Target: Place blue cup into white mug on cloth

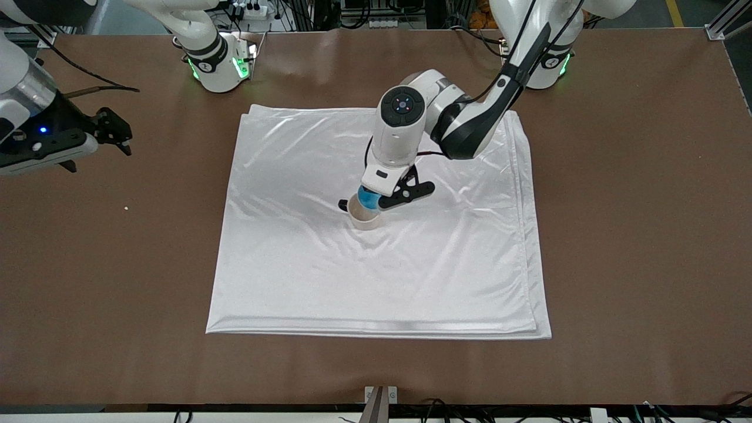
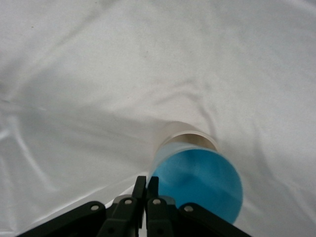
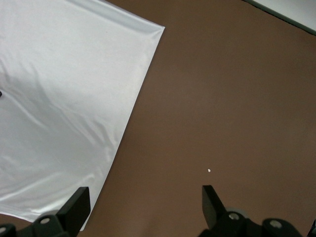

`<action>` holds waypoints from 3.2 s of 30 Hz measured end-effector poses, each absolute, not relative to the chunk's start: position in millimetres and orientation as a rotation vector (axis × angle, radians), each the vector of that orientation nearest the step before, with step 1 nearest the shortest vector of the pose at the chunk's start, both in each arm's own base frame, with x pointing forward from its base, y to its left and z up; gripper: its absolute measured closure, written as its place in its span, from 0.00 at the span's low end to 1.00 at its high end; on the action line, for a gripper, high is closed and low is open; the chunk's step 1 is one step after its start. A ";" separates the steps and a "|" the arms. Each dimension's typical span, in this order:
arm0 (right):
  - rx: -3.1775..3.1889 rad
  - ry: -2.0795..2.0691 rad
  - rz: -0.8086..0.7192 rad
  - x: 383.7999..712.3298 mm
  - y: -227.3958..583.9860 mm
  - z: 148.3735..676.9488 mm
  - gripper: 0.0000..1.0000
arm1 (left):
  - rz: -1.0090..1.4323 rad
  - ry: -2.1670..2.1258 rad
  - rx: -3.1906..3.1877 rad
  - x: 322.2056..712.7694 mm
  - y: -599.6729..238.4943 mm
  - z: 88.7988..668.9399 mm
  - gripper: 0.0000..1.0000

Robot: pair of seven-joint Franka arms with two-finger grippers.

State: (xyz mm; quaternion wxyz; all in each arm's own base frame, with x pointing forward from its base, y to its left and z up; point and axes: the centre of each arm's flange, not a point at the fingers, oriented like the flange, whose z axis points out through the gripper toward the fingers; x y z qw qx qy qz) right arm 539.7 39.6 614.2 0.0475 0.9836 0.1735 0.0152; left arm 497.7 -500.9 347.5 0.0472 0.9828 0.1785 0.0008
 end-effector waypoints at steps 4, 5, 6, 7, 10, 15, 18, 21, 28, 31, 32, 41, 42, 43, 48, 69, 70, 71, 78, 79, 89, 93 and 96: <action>3.018 0.418 0.062 541.3 21.1 618.8 0.00 | 0.029 0.543 2.983 496.3 -508.4 340.0 0.96; 3.022 0.389 0.065 541.6 16.3 619.8 0.00 | 0.035 0.542 2.978 495.9 -510.2 339.3 0.96; 3.026 0.367 0.068 541.9 12.8 620.5 0.00 | 0.039 0.541 2.975 495.7 -511.2 339.0 0.96; 3.033 0.339 0.071 542.1 9.1 620.9 0.00 | 0.044 0.540 2.970 495.7 -512.3 339.1 0.96; 3.073 0.256 0.079 542.7 0.3 621.2 0.00 | 0.053 0.538 2.960 496.6 -513.6 340.2 0.96; 3.142 0.150 0.100 543.8 -19.4 621.2 0.00 | 0.057 0.541 2.957 498.4 -513.4 336.3 0.96; 3.158 0.085 0.110 544.7 -27.6 620.8 0.00 | 0.054 0.542 2.960 499.1 -513.6 329.8 0.96; 3.162 0.023 0.109 545.4 -28.8 619.9 0.00 | 0.044 0.544 2.969 499.5 -513.6 319.8 0.96; 3.165 -0.049 0.096 546.0 -24.9 615.7 0.00 | 0.035 0.532 2.996 499.3 -515.0 287.9 0.96; 3.165 -0.056 0.097 546.7 -25.1 612.0 0.00 | 0.027 0.528 3.002 497.6 -516.8 277.8 0.96; 3.165 -0.057 0.097 547.0 -25.1 610.7 0.00 | 0.024 0.527 3.004 497.0 -517.3 274.9 0.96; 3.164 -0.116 0.100 547.7 -24.6 607.3 0.00 | 0.013 0.521 3.013 494.0 -519.8 266.4 0.94; 3.164 -0.126 0.099 547.8 -24.0 607.2 0.00 | 0.014 0.520 3.014 493.9 -520.0 266.4 0.93; 3.164 -0.134 0.099 547.8 -23.3 607.2 0.00 | 0.015 0.519 3.014 493.8 -520.1 266.6 0.89; 3.159 -0.148 0.096 547.9 -19.6 606.3 0.00 | 0.018 0.514 3.013 493.3 -521.4 267.6 0.66; 3.141 -0.150 0.116 549.4 -20.5 605.8 0.00 | 0.272 0.635 2.972 589.7 -422.4 356.2 0.00; 3.142 -0.148 0.117 549.5 -20.0 605.8 0.00 | 0.277 0.627 2.981 595.5 -412.3 360.8 0.00; 3.142 -0.146 0.118 549.6 -19.2 605.9 0.00 | 0.283 0.616 2.990 602.4 -400.2 365.9 0.00; 3.143 -0.118 0.123 550.2 -9.4 606.2 0.00 | 0.307 0.553 3.030 641.2 -324.8 387.4 0.00; 3.144 -0.113 0.124 550.2 -7.6 606.2 0.00 | 0.306 0.547 3.035 644.7 -316.9 388.3 0.00; 3.147 -0.131 0.126 550.0 -13.0 606.6 0.00 | 0.309 0.475 3.076 673.0 -240.5 401.5 0.00; 3.147 -0.131 0.126 550.0 -13.2 606.7 0.00 | 0.298 0.425 3.101 679.8 -207.9 411.5 0.00; 3.147 -0.131 0.126 550.0 -13.4 606.7 0.00 | 0.273 0.381 3.125 682.6 -185.0 416.6 0.00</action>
